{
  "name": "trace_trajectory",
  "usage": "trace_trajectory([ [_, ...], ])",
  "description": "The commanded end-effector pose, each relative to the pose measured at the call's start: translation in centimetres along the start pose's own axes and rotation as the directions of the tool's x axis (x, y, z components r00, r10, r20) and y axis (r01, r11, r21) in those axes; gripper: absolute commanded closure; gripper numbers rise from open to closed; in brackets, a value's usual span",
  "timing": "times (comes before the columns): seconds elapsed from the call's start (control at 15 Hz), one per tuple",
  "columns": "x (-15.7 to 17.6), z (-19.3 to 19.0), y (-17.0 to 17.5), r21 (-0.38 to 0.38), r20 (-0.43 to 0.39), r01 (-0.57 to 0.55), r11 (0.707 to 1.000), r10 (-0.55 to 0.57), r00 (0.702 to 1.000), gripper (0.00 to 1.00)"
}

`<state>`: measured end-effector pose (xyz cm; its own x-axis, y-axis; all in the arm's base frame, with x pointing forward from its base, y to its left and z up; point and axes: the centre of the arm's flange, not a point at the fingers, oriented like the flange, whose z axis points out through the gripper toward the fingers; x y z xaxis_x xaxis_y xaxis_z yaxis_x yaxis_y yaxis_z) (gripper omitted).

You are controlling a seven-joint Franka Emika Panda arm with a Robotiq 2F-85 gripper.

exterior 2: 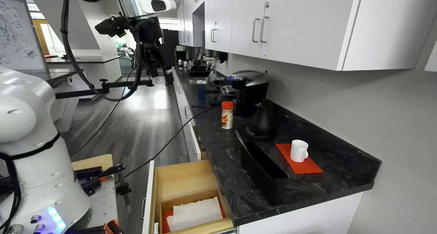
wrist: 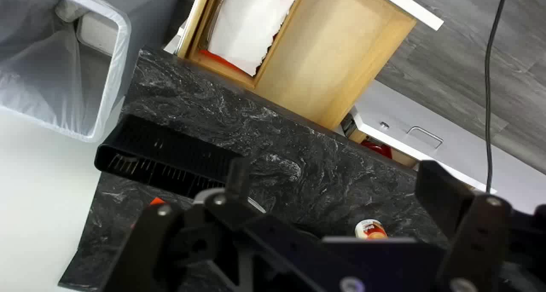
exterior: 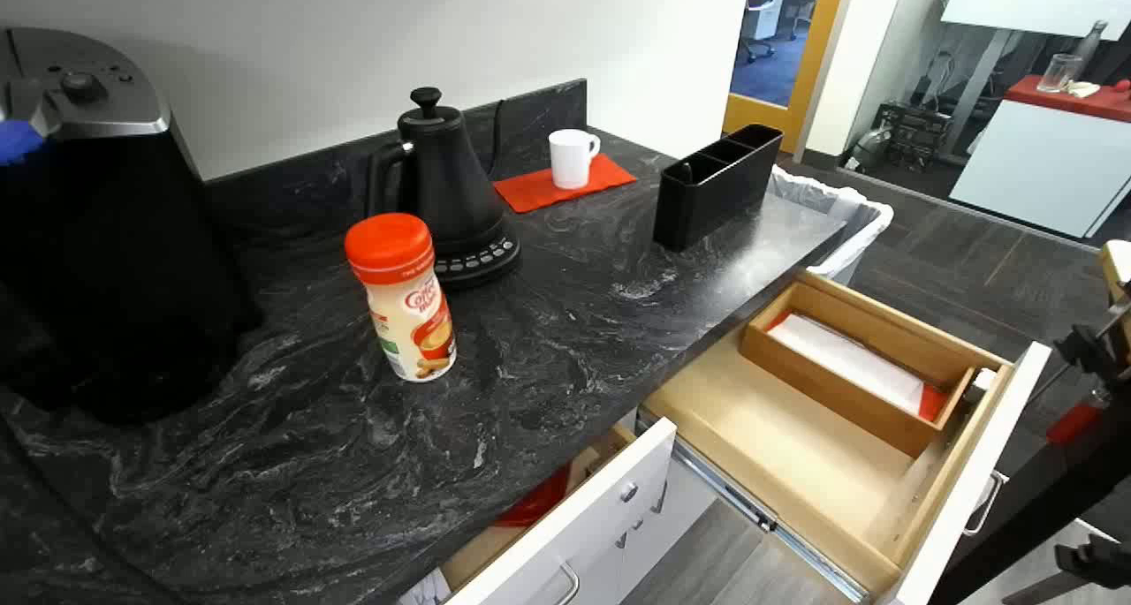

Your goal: Put the fork in the drawer

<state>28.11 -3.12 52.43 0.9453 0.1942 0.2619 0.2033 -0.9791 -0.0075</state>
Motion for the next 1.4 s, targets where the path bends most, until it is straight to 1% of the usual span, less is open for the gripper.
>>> trace_trajectory([
  [0.0, 0.0, 0.0, 0.0, 0.0, 0.0, 0.0, 1.0, 0.0, 1.0, 0.0],
  [0.4, 0.0, 0.0, 0.0, 0.0, 0.0, 0.0, 1.0, 0.0, 1.0, 0.0],
  [0.53, 1.1, 1.4, 0.2, 0.033, 0.025, 0.039, 0.999, -0.04, 0.999, 0.0],
  [0.6, 2.3, 2.8, 0.2, 0.058, 0.046, 0.072, 0.996, -0.075, 0.996, 0.0],
  [0.67, 3.6, 4.4, 0.1, 0.061, 0.075, 0.091, 0.994, -0.095, 0.993, 0.0],
  [0.73, 5.0, 6.0, -0.2, 0.089, 0.095, 0.128, 0.988, -0.136, 0.986, 0.0],
  [0.87, 8.2, 9.1, -0.9, 0.105, 0.121, 0.176, 0.979, -0.188, 0.975, 0.0],
  [1.0, 10.5, 11.7, -1.3, 0.106, 0.14, 0.199, 0.974, -0.213, 0.967, 0.0],
  [1.13, 12.8, 13.6, -1.0, 0.088, 0.164, 0.198, 0.976, -0.21, 0.964, 0.0],
  [1.33, 17.2, 16.5, 0.4, -0.005, 0.177, 0.133, 0.991, -0.13, 0.976, 0.0],
])
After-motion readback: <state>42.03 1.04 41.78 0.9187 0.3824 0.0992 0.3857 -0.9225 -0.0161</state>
